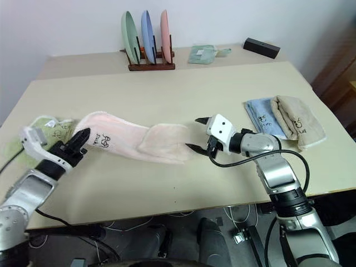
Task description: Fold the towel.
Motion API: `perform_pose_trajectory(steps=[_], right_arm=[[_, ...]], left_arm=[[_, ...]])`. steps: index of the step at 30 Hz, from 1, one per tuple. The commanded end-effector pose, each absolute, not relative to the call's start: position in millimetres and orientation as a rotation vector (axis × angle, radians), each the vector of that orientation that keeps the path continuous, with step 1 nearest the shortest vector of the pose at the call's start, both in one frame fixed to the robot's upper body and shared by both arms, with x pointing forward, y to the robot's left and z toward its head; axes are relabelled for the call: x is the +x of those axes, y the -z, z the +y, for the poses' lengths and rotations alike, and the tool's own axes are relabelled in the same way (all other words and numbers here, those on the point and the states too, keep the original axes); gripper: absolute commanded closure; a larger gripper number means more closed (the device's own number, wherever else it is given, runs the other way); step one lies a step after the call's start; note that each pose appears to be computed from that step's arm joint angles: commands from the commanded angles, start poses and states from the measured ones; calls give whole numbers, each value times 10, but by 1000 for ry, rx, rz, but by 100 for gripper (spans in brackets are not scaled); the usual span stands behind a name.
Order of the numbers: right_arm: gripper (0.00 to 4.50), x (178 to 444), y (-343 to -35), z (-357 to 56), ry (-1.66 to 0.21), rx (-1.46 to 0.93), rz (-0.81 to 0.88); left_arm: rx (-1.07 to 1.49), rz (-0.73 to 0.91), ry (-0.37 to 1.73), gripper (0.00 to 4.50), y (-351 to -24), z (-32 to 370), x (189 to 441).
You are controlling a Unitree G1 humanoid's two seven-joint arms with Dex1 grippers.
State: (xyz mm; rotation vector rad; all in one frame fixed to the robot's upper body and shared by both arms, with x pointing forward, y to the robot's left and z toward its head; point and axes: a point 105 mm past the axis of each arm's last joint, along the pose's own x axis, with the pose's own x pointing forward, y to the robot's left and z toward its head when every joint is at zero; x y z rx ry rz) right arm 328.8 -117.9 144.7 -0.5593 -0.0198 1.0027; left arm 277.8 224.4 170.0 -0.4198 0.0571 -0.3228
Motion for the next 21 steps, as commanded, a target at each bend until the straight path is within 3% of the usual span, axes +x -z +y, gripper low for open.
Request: perform_pose_trajectory(steps=[1, 5, 10, 16, 20, 21], right_arm=[[12, 3336, -1531, -1206, -976, -585, -56], [12, 3336, -1478, -1227, -964, -575, -48], [12, 3344, -1431, -1289, -926, -576, -34], [12, 3357, -1426, -1362, -885, -584, -30], [12, 3350, -1409, -1391, -873, -592, -23], [12, 3353, -1401, -1396, -870, -595, -21]], left_arm=[[-255, 28, 497, 446, -1872, 1890, 2823], [-26, 30, 874, 446, -2015, 1018, 2870], [175, 139, 1090, 446, -1714, 511, 2880], [372, 279, 1143, 446, -1256, 381, 2933], [363, 300, 1159, 446, -1204, 397, 2904], [370, 305, 1161, 420, -1187, 412, 2894]])
